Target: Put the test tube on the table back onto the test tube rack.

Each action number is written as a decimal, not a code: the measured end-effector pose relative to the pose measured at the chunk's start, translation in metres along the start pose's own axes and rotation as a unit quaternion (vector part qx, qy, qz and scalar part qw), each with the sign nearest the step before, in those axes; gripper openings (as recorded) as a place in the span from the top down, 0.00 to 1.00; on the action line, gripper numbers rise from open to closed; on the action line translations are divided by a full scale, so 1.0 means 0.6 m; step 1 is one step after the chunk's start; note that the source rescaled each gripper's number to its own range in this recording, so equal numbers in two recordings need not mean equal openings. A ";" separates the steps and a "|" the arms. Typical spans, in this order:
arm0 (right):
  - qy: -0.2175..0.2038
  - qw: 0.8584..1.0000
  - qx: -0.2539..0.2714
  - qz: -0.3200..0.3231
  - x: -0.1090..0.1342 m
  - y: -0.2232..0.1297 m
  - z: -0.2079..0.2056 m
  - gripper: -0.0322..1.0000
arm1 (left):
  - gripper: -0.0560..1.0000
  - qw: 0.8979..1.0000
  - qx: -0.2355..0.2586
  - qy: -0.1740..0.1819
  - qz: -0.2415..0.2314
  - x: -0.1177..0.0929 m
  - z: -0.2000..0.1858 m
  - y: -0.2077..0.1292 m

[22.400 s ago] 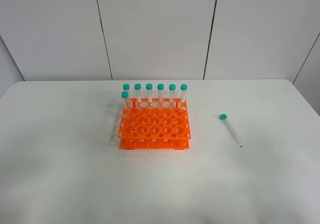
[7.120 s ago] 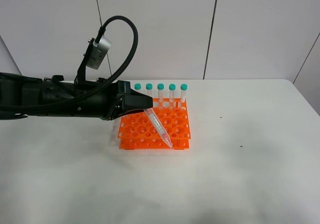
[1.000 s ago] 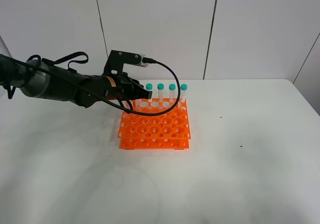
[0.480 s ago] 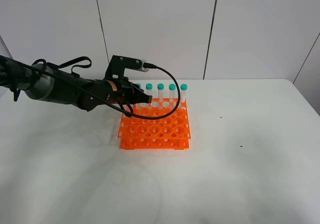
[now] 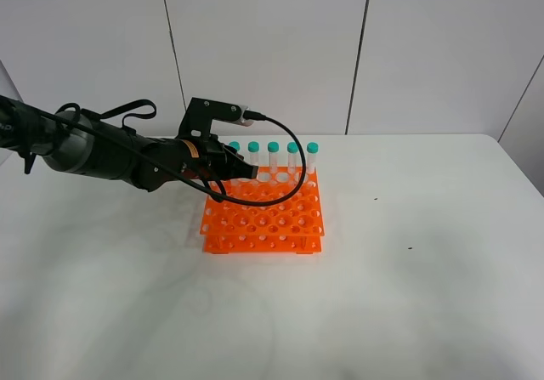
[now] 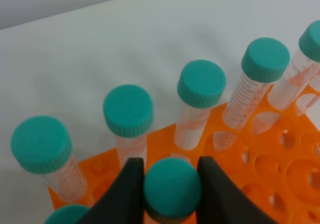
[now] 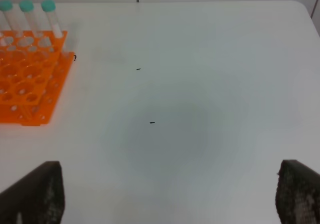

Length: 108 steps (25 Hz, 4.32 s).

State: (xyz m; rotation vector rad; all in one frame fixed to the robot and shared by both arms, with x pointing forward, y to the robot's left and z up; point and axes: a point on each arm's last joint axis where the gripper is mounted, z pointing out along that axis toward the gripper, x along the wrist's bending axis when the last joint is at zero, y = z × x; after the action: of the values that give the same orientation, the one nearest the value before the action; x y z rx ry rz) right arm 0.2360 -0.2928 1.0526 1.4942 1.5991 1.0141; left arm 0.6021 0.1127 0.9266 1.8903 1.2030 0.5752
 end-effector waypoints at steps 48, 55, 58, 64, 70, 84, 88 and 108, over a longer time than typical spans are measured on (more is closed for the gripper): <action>0.001 1.000 0.000 0.001 0.000 0.000 0.000 0.08 | 0.84 1.000 -0.002 -0.008 0.013 -0.002 0.011 -0.009; 0.001 1.000 0.000 0.001 0.000 0.000 0.000 0.08 | 0.66 1.000 -0.011 -0.008 0.014 -0.003 -0.002 0.004; 0.001 1.000 0.000 0.001 0.000 0.000 0.000 0.08 | 0.65 1.000 -0.016 -0.008 0.015 -0.004 -0.009 0.012; 0.001 1.000 0.000 0.001 0.000 0.000 0.000 0.08 | 0.65 0.999 -0.037 -0.005 0.017 -0.005 -0.056 0.053; 0.001 1.000 0.000 0.001 0.000 0.000 0.000 0.08 | 0.38 1.000 -0.012 0.008 0.021 -0.003 -0.136 0.092; 0.001 1.000 0.000 0.001 0.000 0.000 0.000 0.08 | 0.00 0.963 0.263 0.020 -0.051 0.054 -0.182 0.115; 0.001 1.000 0.000 0.001 0.000 0.000 0.000 0.08 | 0.00 0.937 0.335 0.039 -0.096 0.118 -0.150 0.101; 0.001 1.000 0.000 0.001 0.000 0.000 0.000 0.08 | 0.01 0.850 0.464 0.083 -0.236 0.269 -0.227 0.027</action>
State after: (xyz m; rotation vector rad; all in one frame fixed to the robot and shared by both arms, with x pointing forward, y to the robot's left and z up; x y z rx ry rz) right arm 0.2360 -0.2926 1.0527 1.4948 1.5999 1.0173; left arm 0.5836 0.3059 1.0108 2.1583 2.2493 -0.1887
